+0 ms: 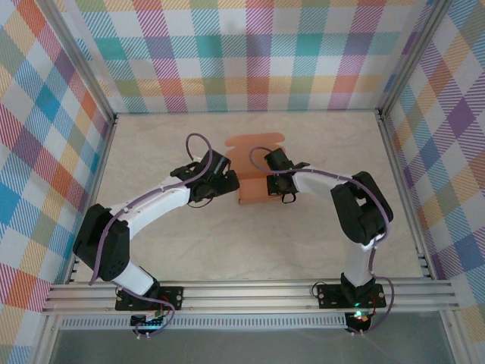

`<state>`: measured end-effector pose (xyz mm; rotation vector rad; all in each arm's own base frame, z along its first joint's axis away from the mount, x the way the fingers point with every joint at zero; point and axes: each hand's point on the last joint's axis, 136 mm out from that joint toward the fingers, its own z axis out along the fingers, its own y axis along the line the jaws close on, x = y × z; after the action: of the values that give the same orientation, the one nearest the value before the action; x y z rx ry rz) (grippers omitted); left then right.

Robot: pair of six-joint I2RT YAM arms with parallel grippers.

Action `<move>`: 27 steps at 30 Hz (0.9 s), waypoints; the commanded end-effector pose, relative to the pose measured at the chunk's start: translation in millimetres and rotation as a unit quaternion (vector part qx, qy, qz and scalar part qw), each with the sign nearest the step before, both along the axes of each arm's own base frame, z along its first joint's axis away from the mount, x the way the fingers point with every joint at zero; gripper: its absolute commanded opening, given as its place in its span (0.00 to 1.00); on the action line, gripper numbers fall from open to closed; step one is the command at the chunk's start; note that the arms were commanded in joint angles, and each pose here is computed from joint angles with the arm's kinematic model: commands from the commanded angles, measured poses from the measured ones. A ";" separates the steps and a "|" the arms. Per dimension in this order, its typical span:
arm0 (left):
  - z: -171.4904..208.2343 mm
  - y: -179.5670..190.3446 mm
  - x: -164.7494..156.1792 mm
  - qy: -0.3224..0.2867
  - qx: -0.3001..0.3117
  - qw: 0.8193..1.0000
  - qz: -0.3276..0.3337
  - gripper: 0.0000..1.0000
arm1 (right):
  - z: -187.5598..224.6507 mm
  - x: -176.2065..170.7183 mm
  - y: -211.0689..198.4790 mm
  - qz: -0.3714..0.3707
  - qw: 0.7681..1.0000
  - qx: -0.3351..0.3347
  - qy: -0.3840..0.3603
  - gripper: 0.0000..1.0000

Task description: Fold the paper box

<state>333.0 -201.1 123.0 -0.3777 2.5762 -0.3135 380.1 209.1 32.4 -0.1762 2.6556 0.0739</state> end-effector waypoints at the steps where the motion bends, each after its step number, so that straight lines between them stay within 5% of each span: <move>1: 6.1 8.5 0.3 -0.012 -0.004 1.000 0.013 1.00 | -13.9 0.9 -4.8 0.014 0.999 -0.033 0.011 0.00; 9: 2.3 13.2 -1.1 -0.011 -0.001 1.000 0.017 1.00 | -35.5 -5.5 -41.3 -0.005 0.983 -0.181 0.038 0.00; 15: 1.9 15.7 -1.7 -0.010 -0.001 1.000 0.020 1.00 | -68.4 -20.5 -54.6 -0.013 0.972 -0.220 0.087 0.00; 21: 0.6 17.0 -2.0 -0.010 -0.001 1.000 0.023 1.00 | -37.8 -8.6 -43.5 -0.012 0.981 -0.185 0.050 0.02; 23: 1.9 16.7 -1.7 -0.012 -0.003 1.000 0.023 1.00 | -20.5 -2.7 -33.3 -0.006 0.987 -0.157 0.033 0.18; 27: 5.2 19.5 -2.5 -0.017 0.000 1.000 0.025 1.00 | 15.6 7.4 -19.1 -0.008 0.995 -0.103 -0.003 0.29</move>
<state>328.4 -188.8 118.3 -0.4064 2.5774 -0.2987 394.8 188.8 27.6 -0.2272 2.6444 -0.2772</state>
